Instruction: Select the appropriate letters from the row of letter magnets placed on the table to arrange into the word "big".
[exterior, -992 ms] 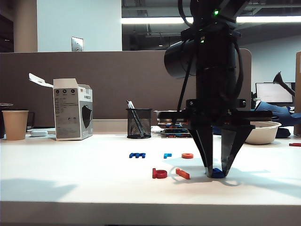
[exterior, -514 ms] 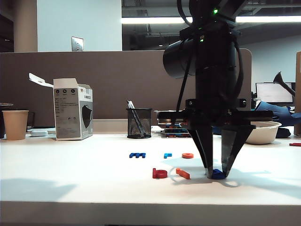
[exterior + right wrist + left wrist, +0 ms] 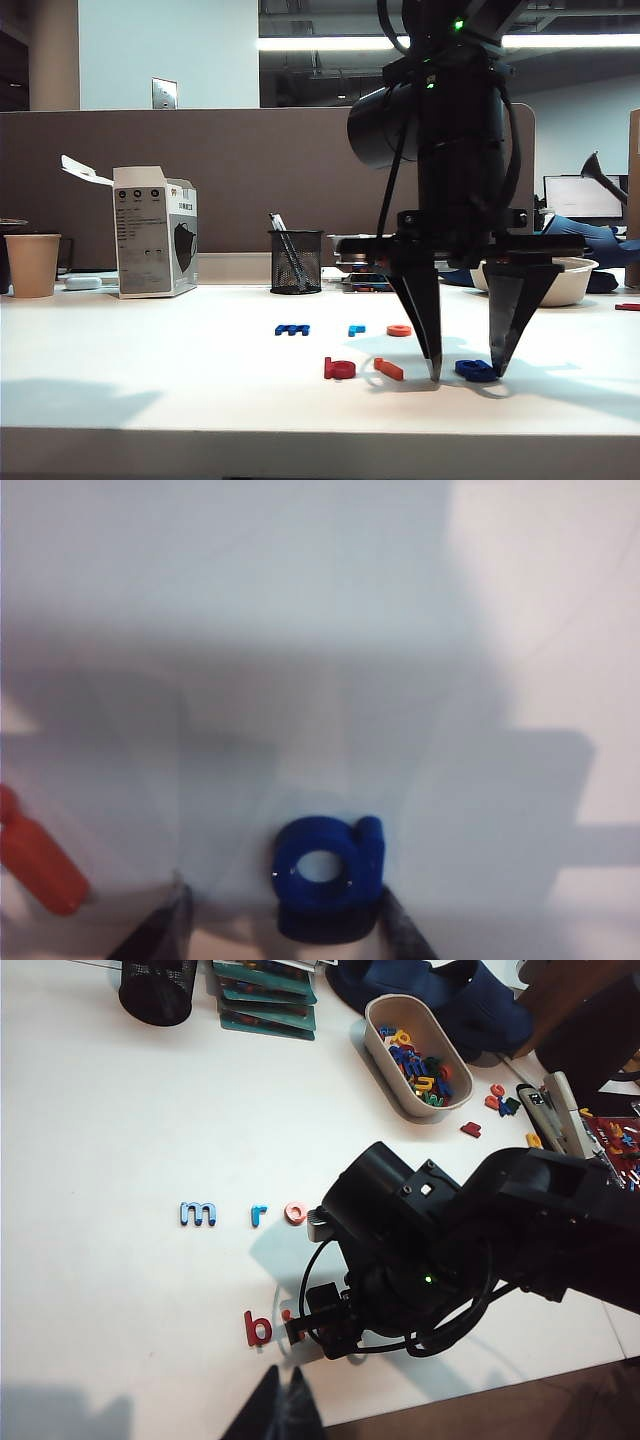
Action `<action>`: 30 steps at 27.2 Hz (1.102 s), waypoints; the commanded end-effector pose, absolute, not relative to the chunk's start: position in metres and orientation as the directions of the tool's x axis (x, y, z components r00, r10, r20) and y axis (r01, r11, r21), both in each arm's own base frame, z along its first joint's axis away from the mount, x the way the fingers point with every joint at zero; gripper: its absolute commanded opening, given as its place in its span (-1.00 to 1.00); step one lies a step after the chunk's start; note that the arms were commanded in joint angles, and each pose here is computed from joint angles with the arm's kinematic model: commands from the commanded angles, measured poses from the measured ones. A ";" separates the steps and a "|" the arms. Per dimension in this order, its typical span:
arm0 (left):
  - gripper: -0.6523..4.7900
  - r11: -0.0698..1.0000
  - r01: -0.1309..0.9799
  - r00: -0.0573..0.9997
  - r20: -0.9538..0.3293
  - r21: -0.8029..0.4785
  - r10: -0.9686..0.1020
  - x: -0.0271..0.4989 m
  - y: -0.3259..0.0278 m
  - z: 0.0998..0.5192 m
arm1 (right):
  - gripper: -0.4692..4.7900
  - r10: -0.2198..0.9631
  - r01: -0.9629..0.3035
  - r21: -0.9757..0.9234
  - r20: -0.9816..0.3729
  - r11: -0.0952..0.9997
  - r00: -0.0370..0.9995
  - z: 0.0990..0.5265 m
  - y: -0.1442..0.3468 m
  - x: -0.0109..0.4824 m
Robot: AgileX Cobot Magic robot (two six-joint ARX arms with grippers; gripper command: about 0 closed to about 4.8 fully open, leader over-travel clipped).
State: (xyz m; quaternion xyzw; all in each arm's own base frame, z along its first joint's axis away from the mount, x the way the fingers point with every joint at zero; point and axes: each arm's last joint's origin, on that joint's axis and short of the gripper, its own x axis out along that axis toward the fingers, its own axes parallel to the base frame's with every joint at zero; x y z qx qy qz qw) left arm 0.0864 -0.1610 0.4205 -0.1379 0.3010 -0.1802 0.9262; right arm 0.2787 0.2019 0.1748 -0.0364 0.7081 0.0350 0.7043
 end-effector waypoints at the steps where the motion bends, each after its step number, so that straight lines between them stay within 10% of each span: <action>1: -0.78 0.894 0.248 0.761 -0.496 -0.373 -0.419 0.086 -0.161 0.422 | 0.07 0.005 -0.104 0.004 -1.000 0.995 0.006 0.174 0.204 0.279; 22: -0.78 0.894 0.248 0.761 -0.496 -0.373 -0.419 0.086 -0.161 0.422 | 0.02 0.090 -0.162 0.053 -0.970 0.985 0.226 0.250 0.196 0.289; 26: -0.78 0.894 0.248 0.761 -0.496 -0.373 -0.419 0.086 -0.161 0.422 | -0.61 0.130 -0.201 0.069 -0.943 0.977 0.305 0.280 0.189 0.301; 30: -0.78 0.894 0.248 0.761 -0.496 -0.373 -0.419 0.086 -0.161 0.422 | -0.76 0.147 -0.220 0.058 -0.901 0.974 0.409 0.316 0.179 0.314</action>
